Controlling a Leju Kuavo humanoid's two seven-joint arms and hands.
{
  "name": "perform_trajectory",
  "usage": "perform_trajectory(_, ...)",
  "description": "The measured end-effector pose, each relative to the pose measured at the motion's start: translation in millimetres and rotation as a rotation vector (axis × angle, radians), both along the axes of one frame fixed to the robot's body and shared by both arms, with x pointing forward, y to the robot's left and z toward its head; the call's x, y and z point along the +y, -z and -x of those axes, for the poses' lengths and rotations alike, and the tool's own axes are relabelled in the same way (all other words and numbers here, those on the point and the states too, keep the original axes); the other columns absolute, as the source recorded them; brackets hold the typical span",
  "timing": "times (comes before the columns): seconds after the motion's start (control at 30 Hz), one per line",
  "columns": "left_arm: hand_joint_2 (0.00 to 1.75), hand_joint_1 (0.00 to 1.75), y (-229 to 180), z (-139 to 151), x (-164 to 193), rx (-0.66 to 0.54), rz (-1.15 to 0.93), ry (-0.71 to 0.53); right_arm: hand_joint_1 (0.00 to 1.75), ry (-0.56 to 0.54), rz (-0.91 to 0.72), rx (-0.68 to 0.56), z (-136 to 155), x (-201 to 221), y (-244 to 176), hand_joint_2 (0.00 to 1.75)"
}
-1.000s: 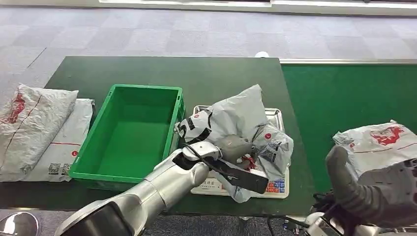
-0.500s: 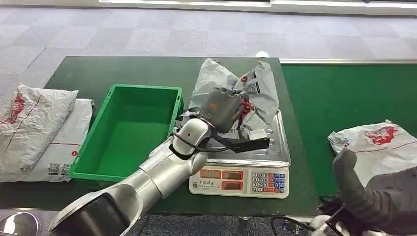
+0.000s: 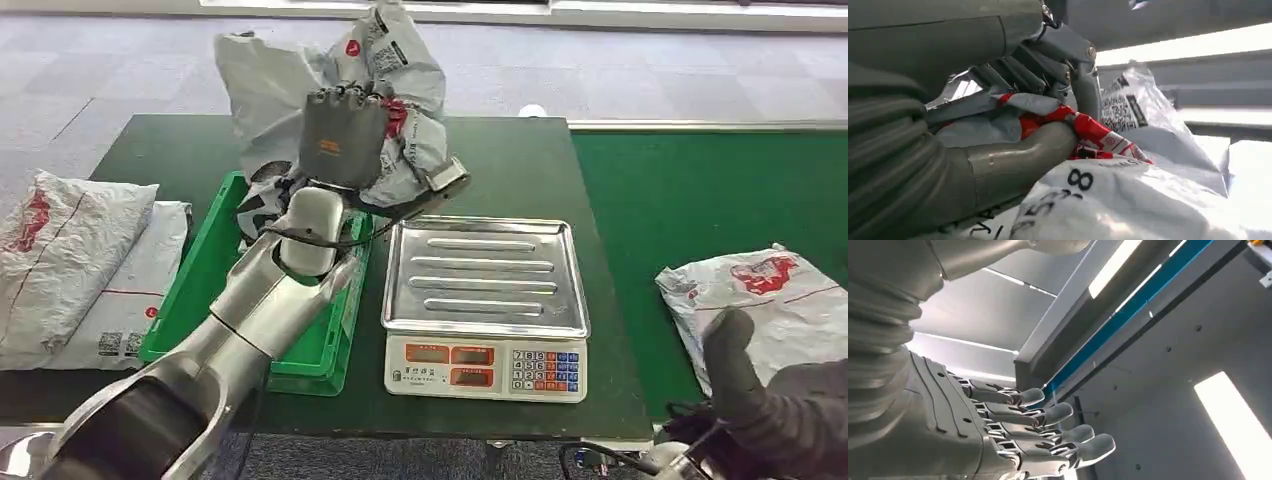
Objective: Moved the parcel from conveyor to table for the left to box.
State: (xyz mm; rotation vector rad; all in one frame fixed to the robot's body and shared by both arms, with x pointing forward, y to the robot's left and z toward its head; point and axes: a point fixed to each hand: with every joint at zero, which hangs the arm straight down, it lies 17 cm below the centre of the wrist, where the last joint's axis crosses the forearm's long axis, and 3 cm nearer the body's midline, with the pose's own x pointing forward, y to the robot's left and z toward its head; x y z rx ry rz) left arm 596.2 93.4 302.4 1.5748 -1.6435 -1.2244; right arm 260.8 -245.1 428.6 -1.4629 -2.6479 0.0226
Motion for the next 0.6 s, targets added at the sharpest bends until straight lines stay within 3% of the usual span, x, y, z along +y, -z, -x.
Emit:
perform_trajectory(0.1, 1.75, 1.75, 47, -14, 29, 0.179, -0.092, -0.096, 0.0, 0.009, 0.002, -0.001, 1, -2, 0, 1.75)
perform_trajectory(0.2, 1.75, 1.75, 80, -17, 52, 0.269, -0.123, -0.141, 0.0, 0.014, 0.001, 0.001, 1, -4, 0, 1.75)
perform_trajectory(0.4, 1.75, 1.75, 123, -19, 99, 0.383, -0.103, -0.23, 0.0, 0.017, 0.004, 0.001, 1, -4, 0, 1.75)
perform_trajectory(0.6, 1.75, 1.75, 142, -17, 122, 0.431, -0.076, -0.272, 0.0, 0.017, 0.005, 0.002, 1, -3, 0, 1.75)
